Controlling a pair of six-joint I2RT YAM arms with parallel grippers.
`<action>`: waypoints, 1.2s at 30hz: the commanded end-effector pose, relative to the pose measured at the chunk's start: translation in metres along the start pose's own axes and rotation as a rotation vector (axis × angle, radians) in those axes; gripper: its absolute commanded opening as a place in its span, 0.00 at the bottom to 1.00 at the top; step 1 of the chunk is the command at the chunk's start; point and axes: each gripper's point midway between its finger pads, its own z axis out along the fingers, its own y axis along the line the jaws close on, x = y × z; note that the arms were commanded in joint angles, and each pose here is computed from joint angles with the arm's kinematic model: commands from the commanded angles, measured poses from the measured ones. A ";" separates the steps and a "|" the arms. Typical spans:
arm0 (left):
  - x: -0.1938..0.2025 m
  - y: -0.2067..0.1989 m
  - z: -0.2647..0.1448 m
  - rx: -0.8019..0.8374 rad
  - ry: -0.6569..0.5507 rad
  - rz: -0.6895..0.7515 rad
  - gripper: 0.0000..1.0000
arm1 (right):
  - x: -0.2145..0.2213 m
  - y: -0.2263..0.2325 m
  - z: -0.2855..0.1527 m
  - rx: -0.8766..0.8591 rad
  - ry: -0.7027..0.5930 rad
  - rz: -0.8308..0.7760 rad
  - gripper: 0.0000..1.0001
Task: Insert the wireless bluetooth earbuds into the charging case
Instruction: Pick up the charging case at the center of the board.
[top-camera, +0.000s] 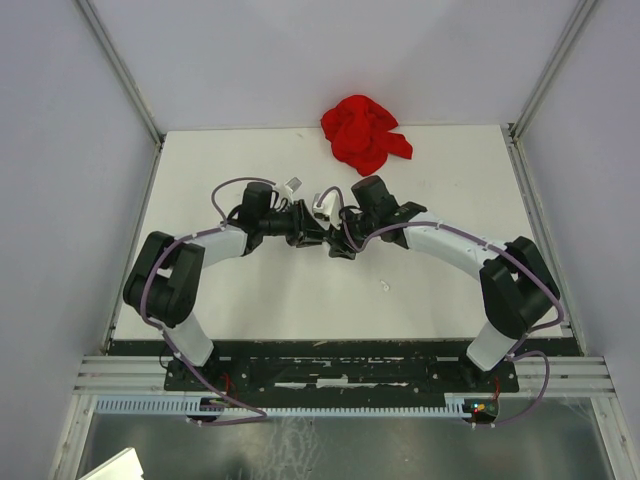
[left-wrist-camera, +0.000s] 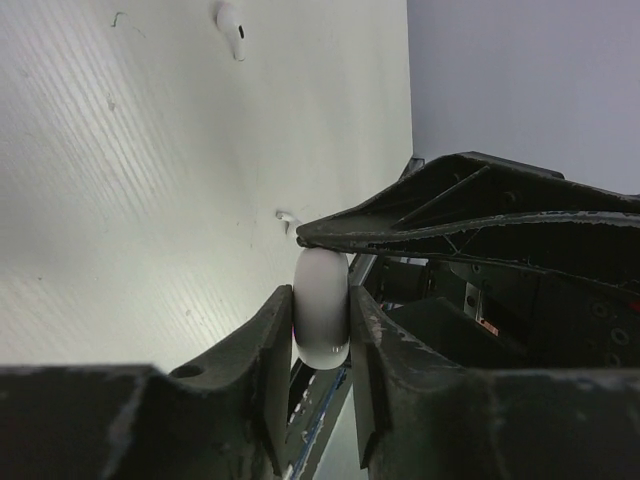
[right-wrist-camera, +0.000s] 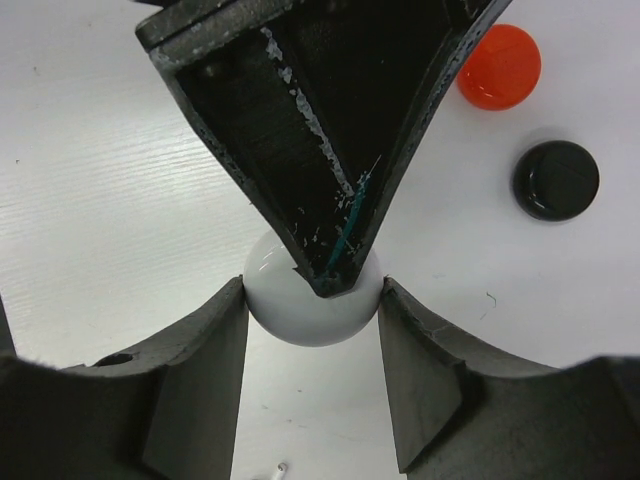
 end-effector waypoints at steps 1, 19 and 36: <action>-0.001 -0.014 0.003 0.054 0.028 0.079 0.30 | -0.024 -0.014 -0.004 0.035 -0.057 -0.046 0.17; -0.064 -0.020 0.003 0.062 -0.288 -0.014 0.03 | -0.045 -0.051 -0.060 0.251 -0.254 0.270 0.77; -0.089 -0.050 -0.038 0.394 -0.727 -0.186 0.03 | -0.041 -0.099 -0.050 0.089 -0.642 1.233 0.61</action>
